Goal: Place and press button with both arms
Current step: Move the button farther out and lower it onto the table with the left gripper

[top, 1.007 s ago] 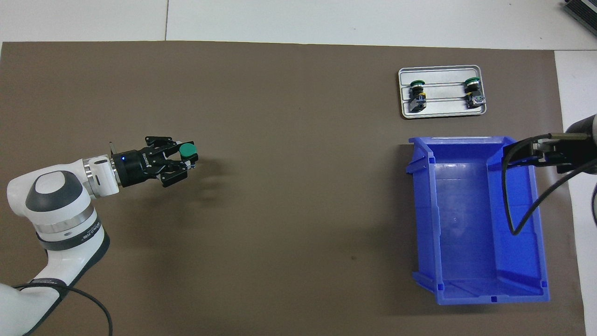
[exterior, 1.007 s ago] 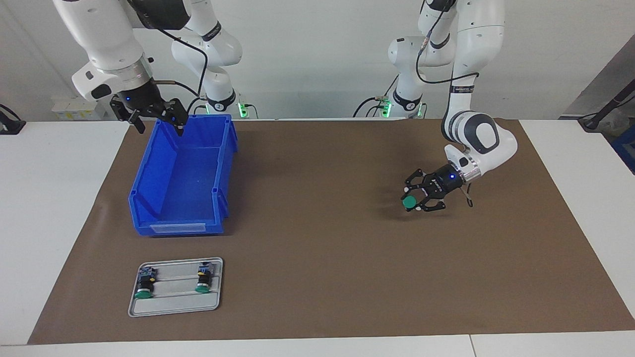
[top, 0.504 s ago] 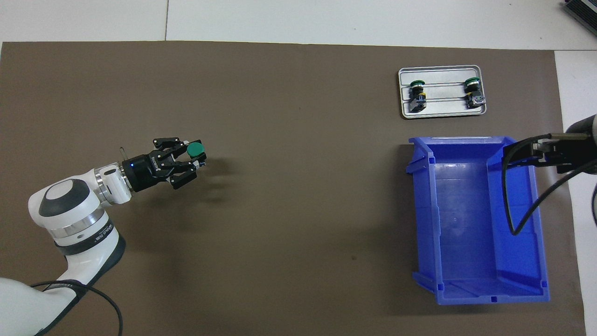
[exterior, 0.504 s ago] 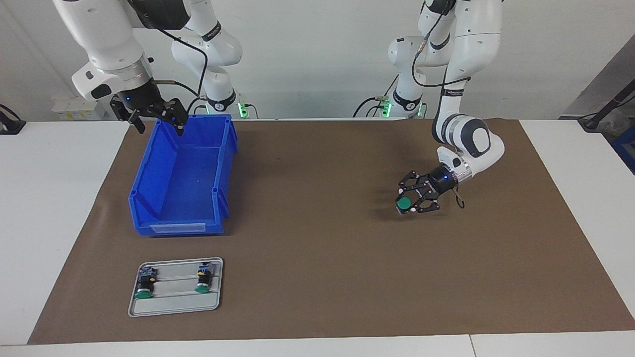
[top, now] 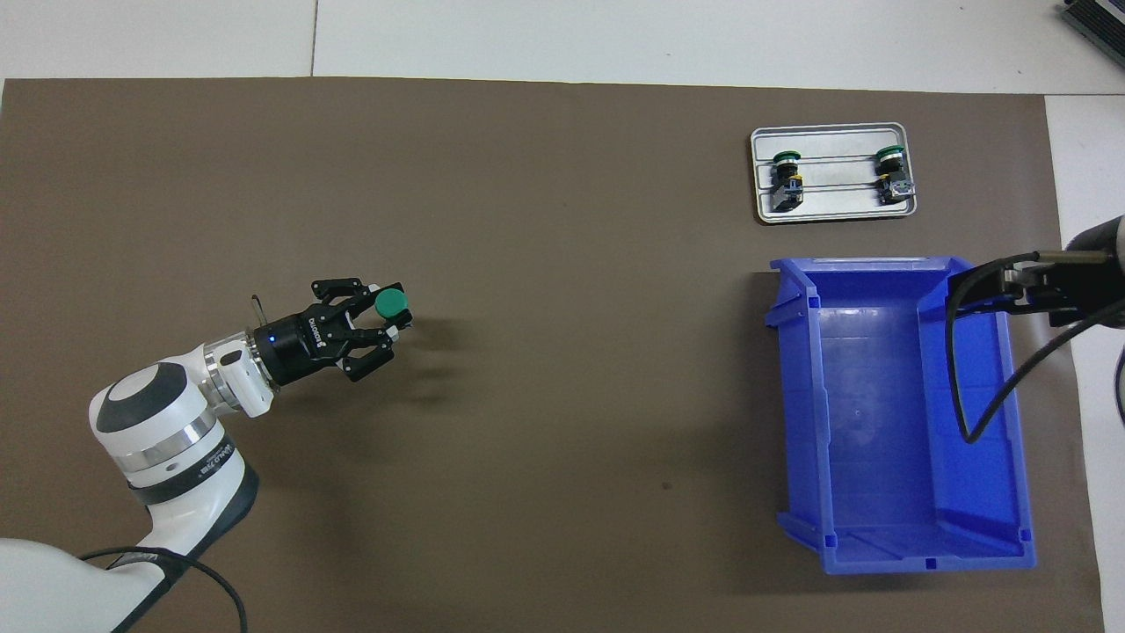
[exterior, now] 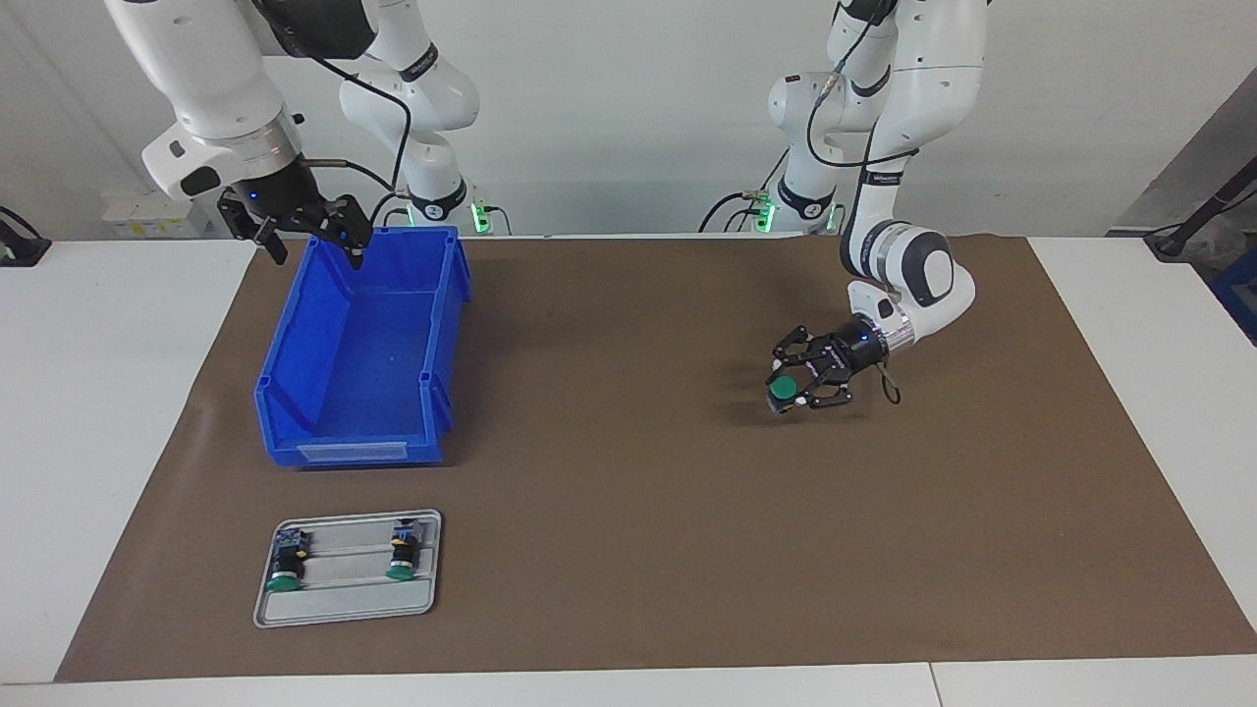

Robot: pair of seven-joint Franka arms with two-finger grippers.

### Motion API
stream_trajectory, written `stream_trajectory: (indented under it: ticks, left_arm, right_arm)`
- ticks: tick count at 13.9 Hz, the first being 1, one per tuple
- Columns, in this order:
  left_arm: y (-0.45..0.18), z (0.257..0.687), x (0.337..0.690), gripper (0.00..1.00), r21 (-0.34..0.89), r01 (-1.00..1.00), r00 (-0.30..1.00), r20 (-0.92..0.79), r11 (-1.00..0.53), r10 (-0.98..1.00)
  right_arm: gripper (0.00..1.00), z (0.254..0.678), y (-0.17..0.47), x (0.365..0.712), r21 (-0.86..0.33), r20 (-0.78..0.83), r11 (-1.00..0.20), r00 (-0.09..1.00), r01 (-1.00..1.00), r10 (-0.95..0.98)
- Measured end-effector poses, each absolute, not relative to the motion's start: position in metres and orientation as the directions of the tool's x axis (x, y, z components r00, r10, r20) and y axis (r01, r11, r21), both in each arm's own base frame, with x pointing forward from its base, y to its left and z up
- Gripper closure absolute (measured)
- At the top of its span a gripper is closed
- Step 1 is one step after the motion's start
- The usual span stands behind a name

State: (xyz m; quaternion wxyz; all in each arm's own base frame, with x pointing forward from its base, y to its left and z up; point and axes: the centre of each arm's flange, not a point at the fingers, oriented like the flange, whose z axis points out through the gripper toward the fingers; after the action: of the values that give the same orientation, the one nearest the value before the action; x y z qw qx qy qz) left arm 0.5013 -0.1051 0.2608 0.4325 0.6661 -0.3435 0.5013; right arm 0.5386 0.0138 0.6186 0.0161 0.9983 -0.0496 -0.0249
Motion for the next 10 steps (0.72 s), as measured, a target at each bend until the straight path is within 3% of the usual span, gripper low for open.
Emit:
stream_trajectory:
  ticks: [4, 10]
  left_arm:
    - [-0.157, 0.264, 0.497, 0.6, 0.241, -0.883, 0.235, 0.97, -0.402, 0.064]
    - [-0.176, 0.224, 0.509, 0.6, 0.228, -0.882, 0.213, 0.974, -0.412, 0.083]
  right_arm:
    - [0.0, 0.619, 0.014, 0.539, 0.035, -0.048, -0.995, 0.994, -0.098, -0.1]
    - [0.0, 0.619, 0.014, 0.539, 0.035, -0.048, -0.995, 0.994, -0.098, -0.1]
